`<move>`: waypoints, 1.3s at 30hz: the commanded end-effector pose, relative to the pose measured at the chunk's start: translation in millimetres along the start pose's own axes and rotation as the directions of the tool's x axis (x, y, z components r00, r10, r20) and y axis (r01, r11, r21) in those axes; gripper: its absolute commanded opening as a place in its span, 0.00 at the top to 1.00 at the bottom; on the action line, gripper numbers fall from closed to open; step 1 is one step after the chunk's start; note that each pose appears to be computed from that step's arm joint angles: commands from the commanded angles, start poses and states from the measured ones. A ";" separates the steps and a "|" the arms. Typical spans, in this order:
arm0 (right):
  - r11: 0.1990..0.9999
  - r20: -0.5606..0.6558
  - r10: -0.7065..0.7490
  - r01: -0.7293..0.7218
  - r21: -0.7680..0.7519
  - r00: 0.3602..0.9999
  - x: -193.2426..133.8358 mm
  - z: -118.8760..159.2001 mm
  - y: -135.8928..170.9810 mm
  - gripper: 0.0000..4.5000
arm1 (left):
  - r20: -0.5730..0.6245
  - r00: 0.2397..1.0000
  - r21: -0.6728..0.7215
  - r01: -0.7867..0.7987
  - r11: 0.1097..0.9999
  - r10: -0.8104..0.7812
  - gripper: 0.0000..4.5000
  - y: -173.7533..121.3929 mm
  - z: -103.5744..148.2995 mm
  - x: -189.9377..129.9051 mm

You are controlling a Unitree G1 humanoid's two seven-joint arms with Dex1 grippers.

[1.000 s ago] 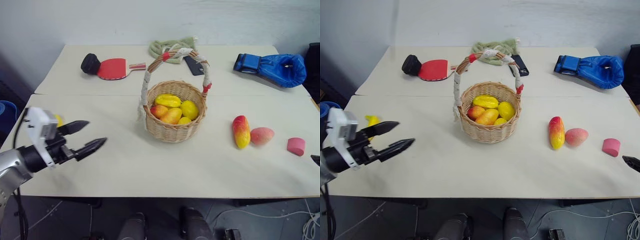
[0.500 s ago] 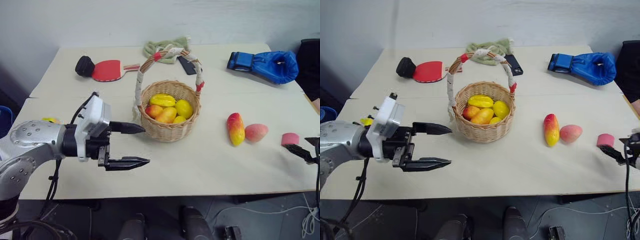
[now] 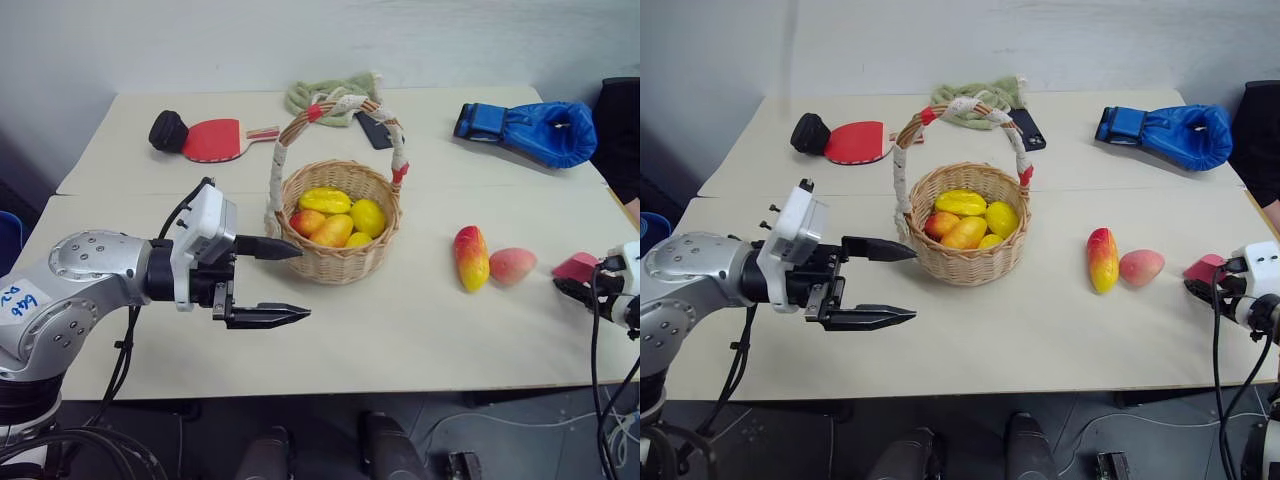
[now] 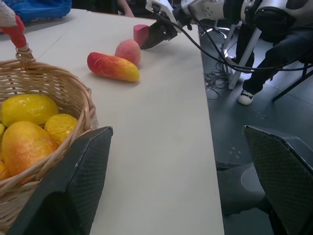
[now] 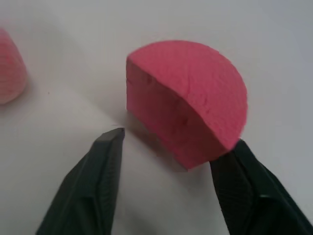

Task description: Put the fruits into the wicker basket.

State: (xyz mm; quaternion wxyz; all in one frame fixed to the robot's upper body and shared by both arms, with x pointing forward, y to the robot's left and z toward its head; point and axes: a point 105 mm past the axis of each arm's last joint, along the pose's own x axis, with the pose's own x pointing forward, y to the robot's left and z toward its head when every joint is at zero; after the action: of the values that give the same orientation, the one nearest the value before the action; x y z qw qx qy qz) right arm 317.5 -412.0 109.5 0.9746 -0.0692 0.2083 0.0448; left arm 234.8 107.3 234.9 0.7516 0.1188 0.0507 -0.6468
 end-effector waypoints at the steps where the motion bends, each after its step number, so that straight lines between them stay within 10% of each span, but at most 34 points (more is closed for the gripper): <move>1: 1.000 0.091 -0.018 0.016 0.022 0.996 -8.8 15.6 -3.7 0.67 | 0.019 1.000 0.058 -0.008 0.998 0.007 0.00 0.3 9.5 0.5; 7: 0.999 0.127 -0.039 0.037 0.022 0.991 -19.3 19.2 -3.7 0.99 | 0.023 1.000 0.070 -0.005 0.998 0.004 0.00 4.4 9.0 3.8; 23: 0.947 0.003 -0.278 0.273 0.171 0.961 -101.4 -48.8 -34.7 1.00 | 0.061 0.997 0.097 0.037 0.995 -0.043 0.00 8.4 17.4 12.8; 36: 0.991 0.085 -0.121 0.114 0.074 0.989 -121.5 4.5 -12.7 0.02 | 0.089 0.995 0.082 -0.046 0.996 0.039 0.00 19.5 15.4 7.5; 39: 0.992 0.119 0.119 -0.114 -0.048 0.986 -133.2 43.0 29.1 0.01 | 0.100 0.985 0.050 -0.144 0.988 0.138 0.00 21.9 13.9 -8.4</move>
State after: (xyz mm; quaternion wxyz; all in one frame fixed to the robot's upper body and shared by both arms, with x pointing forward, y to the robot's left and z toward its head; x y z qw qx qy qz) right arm 207.1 -412.9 161.7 0.9804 -0.0438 0.1888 0.0345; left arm 257.2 105.8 239.9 0.7771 0.1009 0.0113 -0.6211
